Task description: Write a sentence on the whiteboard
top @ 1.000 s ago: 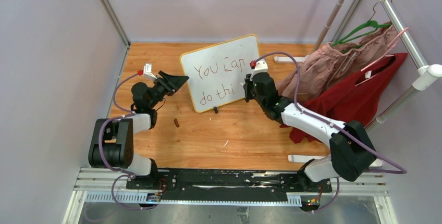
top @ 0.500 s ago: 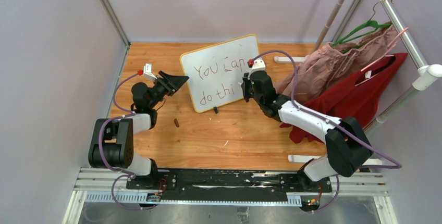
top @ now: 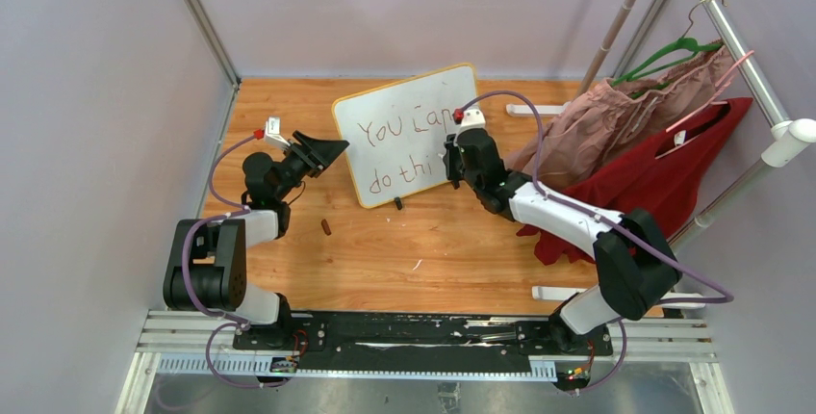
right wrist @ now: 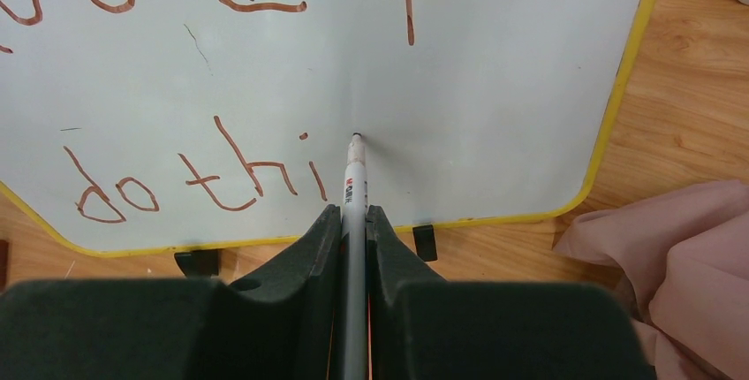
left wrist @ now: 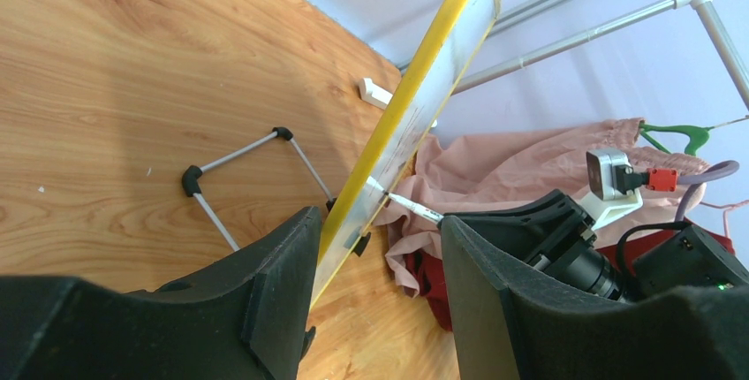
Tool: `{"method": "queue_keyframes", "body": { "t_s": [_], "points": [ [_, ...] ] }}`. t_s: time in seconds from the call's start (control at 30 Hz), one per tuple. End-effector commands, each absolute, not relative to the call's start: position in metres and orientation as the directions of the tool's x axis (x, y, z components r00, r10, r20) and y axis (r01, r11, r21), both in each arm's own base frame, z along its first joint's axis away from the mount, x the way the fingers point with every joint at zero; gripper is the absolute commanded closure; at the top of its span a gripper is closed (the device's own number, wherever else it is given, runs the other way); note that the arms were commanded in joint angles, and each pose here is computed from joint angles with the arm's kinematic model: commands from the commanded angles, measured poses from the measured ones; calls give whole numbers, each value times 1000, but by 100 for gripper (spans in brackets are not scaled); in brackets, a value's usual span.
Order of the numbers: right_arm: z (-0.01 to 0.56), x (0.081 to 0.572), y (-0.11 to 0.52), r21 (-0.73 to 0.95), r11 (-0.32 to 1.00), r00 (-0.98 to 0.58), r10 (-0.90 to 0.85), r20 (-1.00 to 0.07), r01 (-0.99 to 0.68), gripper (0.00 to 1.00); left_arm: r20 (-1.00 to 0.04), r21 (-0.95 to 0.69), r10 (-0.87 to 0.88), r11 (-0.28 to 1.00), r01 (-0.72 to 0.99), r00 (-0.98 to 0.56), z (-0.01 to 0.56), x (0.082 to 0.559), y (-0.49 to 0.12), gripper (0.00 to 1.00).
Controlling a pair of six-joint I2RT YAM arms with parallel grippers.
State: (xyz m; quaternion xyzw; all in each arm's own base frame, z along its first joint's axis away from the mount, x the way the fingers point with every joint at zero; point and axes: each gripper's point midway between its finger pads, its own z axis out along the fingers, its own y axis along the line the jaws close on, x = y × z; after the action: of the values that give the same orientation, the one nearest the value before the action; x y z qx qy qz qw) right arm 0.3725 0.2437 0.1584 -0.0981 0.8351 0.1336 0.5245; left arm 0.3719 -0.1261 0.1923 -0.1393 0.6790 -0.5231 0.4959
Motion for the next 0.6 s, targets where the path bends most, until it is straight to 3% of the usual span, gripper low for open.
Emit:
{"method": "queue_keyframes", "body": {
  "t_s": [0.0,0.57],
  "points": [
    [164,376,251,131,937,-431,-22,-902,-323,100,-551,-831,-697,410,375,-459,201,367,-130,43],
    [141,363,251,111,935,-479,-68,-875,-336,100,-552,-830,-698,410,377,-457,201,367,-130,43]
  ]
}}
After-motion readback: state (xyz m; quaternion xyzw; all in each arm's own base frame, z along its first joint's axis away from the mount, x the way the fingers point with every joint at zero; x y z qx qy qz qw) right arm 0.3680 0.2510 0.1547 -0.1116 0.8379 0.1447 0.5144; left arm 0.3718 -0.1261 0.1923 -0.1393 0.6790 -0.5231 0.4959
